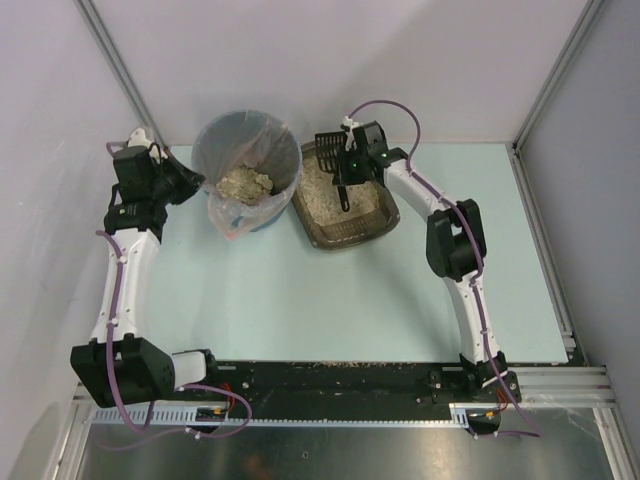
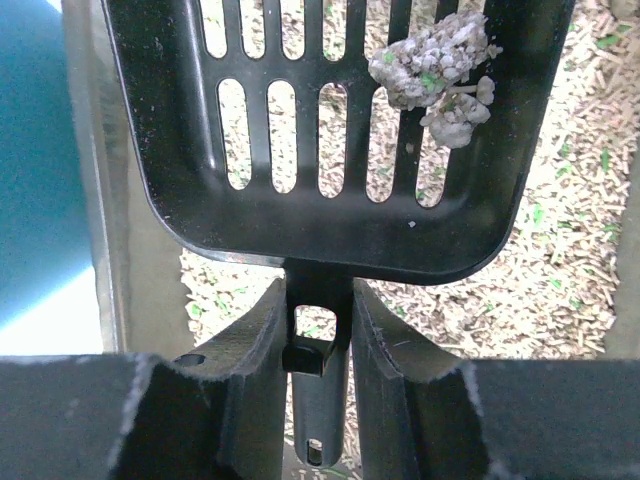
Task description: Clean the litter box
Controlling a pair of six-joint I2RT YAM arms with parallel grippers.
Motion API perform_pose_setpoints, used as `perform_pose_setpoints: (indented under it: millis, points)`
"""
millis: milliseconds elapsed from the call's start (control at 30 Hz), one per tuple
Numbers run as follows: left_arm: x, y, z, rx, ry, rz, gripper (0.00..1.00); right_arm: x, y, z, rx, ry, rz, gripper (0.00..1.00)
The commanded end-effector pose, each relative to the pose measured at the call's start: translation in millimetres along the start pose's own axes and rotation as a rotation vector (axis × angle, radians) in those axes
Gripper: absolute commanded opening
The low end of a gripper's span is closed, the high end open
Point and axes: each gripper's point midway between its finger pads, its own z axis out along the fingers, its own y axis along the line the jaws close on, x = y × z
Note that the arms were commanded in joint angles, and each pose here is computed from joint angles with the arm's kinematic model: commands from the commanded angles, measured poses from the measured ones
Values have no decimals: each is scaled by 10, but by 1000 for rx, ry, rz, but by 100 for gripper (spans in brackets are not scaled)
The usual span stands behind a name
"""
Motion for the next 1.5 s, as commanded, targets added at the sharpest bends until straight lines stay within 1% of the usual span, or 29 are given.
perform_pose_setpoints:
  millis: [0,167,300,433,533,733,867,933,967,1033,1067,1100,1133,1167,1233,1333,1400,1467]
  points:
    - [178,24,-71,7,50,48,0,-260,213,-79,-43,-60,-27,0]
    - [192,36,-57,5,56,44,0,-266,179,-294,-7,-33,-26,0]
    - [199,33,-45,6,60,44,0,-252,243,-521,-18,-3,-25,0]
    - [216,44,-28,5,66,41,0,48,284,-617,-20,110,-10,0]
    - [224,52,-27,2,68,42,0,285,281,-628,16,154,-32,0]
    - [241,41,-42,10,71,37,0,497,194,-527,70,167,-48,1]
    - [242,32,-58,12,69,40,0,624,120,-415,124,178,-65,9]
    - [235,30,-61,13,67,38,0,636,150,-359,126,163,-78,12]
    - [230,23,-65,16,65,39,0,655,127,-339,138,163,-80,16]
    - [224,21,-71,15,63,39,0,679,115,-309,161,161,-88,18]
    - [218,17,-73,16,62,40,0,691,138,-303,162,161,-91,23]
    - [210,16,-83,15,57,41,0,701,164,-313,160,161,-99,24]
    - [215,15,-83,14,58,41,0,692,113,-328,199,150,-106,29]
    - [213,22,-88,13,55,41,0,697,122,-340,203,146,-115,33]
    - [232,30,-81,13,62,41,0,736,133,-363,206,141,-126,45]
    - [248,28,-80,14,65,38,0,798,137,-395,209,145,-131,52]
    - [251,31,-74,13,67,37,0,861,126,-400,218,157,-135,53]
    - [247,31,-72,14,68,38,0,856,142,-411,224,144,-145,51]
